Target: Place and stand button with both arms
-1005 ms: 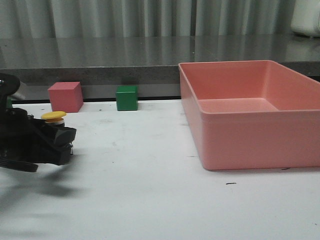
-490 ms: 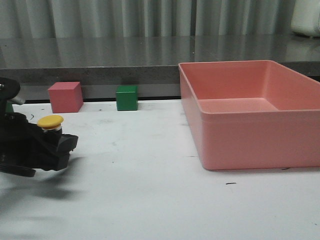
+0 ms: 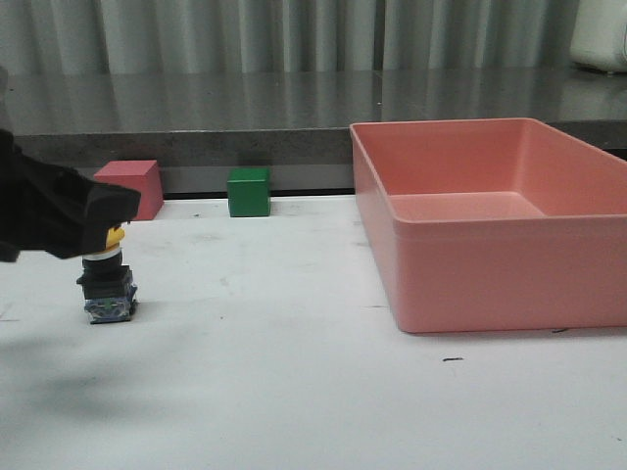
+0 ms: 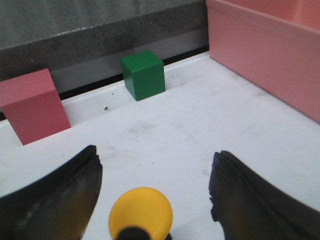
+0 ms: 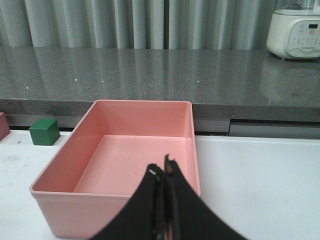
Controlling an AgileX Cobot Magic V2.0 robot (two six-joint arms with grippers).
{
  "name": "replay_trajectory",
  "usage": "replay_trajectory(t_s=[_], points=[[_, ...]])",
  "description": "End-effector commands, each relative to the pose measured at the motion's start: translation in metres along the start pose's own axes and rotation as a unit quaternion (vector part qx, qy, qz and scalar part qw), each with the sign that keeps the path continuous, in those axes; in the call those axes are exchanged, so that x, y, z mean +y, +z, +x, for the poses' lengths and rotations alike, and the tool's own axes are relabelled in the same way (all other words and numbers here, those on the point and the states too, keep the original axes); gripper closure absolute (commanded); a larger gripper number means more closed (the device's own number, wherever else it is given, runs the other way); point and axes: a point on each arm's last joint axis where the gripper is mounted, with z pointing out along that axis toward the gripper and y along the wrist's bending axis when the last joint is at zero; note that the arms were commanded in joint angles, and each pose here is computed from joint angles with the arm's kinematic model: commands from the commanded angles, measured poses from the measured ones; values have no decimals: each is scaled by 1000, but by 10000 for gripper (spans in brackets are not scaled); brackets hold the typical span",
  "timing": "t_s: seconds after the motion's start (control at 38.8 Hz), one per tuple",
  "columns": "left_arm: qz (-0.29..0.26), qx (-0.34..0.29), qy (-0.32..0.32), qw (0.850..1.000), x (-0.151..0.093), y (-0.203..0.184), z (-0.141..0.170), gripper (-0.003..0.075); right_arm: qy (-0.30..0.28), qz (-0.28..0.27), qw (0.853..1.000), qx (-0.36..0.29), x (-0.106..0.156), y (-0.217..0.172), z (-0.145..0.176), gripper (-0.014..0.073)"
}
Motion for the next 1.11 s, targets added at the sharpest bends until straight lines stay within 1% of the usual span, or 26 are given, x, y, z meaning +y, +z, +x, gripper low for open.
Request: replay_trajectory(t_s=[0.0, 0.1, 0.31, 0.41, 0.49, 0.57, 0.7, 0.75, 0.82, 0.95, 1.08], points=[[-6, -62, -42, 997, -2, -15, -36, 266, -9, 4, 999, -53, 0, -2, -16, 665], [-3, -62, -65, 996, -5, -34, -55, 267, -9, 4, 999, -53, 0, -2, -16, 665], [-12, -62, -56, 996, -7, -80, -84, 270, -9, 4, 999, -53, 0, -2, -16, 665], [-22, -50, -56, 997, -7, -107, -91, 270, -9, 4, 999, -53, 0, -2, -16, 665], [-32, -37, -78, 996, -6, -127, -92, 270, -9, 4, 999, -53, 0, -2, -16, 665], [-35, -40, -101, 993, -6, -148, -95, 270, -9, 4, 999, -53, 0, -2, -16, 665], [-35, -53, -110, 992, -9, -187, -98, 270, -9, 4, 999, -53, 0, -2, -16, 665], [-36, -47, -110, 992, -10, -201, -97, 276, -9, 4, 999, -53, 0, -2, -16, 665], [-36, -57, -110, 992, -11, -223, -96, 306, -9, 4, 999, -53, 0, -2, -16, 665], [-36, -69, -110, 991, -13, -244, -90, 378, -9, 4, 999, -53, 0, -2, -16, 665], [-36, -83, -109, 990, -15, -258, -85, 494, -9, 4, 999, -53, 0, -2, -16, 665]])
